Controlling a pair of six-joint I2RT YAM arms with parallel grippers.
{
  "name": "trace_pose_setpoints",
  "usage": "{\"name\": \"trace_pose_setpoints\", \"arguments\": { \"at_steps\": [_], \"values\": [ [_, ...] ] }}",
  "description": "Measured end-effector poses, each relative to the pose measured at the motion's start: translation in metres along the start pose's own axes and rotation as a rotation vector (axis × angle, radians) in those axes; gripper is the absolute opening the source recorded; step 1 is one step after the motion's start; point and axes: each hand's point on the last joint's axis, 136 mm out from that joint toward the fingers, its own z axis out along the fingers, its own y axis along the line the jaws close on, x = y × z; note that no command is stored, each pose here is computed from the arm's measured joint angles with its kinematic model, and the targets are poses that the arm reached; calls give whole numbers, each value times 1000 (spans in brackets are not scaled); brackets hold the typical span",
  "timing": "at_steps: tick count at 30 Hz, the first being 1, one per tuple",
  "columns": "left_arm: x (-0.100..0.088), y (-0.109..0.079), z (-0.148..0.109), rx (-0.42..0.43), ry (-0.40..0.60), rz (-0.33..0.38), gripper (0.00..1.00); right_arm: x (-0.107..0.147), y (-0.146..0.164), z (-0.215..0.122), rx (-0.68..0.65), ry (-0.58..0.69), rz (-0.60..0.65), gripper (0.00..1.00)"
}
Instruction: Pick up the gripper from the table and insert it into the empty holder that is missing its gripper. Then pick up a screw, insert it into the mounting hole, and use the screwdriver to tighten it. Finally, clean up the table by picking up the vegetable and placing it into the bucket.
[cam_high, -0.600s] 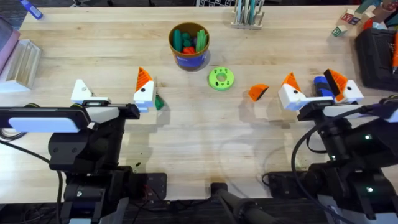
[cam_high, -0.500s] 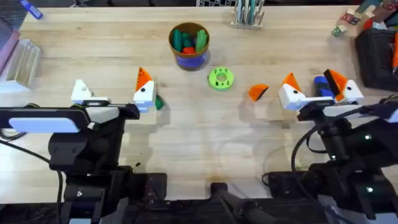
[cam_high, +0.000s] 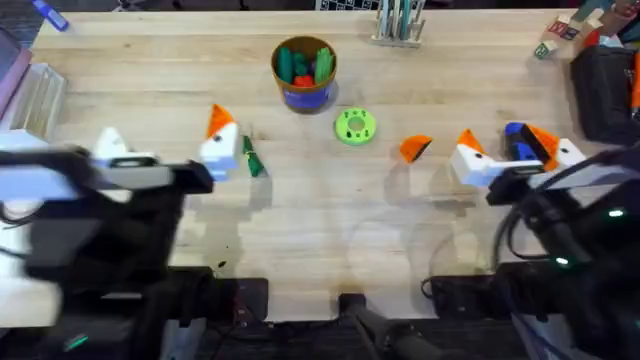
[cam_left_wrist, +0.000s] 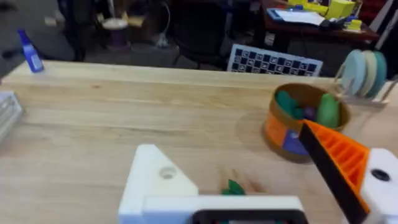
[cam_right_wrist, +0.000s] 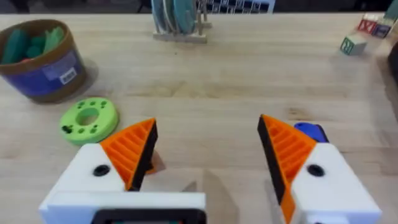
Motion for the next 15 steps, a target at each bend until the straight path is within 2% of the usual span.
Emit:
{"name": "trace_pose_setpoints", "arguments": {
  "at_steps": [3, 6, 9, 11, 15],
  "values": [
    [-26, -1, -16, -17, 103, -91, 986, -21, 4, -21, -16, 62, 11, 992],
    [-30, -1, -28, -55, 299, -161, 986, -53, 8, -45, -27, 96, 15, 991],
    [-15, 0, -26, -97, 505, -192, 985, -79, 10, -56, -32, 112, 18, 991],
    [1, -3, -15, -103, 629, -209, 986, -89, 10, -55, -34, 122, 19, 991],
    [41, -18, 11, -53, 836, -266, 986, -82, 11, -47, -37, 188, 23, 991]
  ]
}}
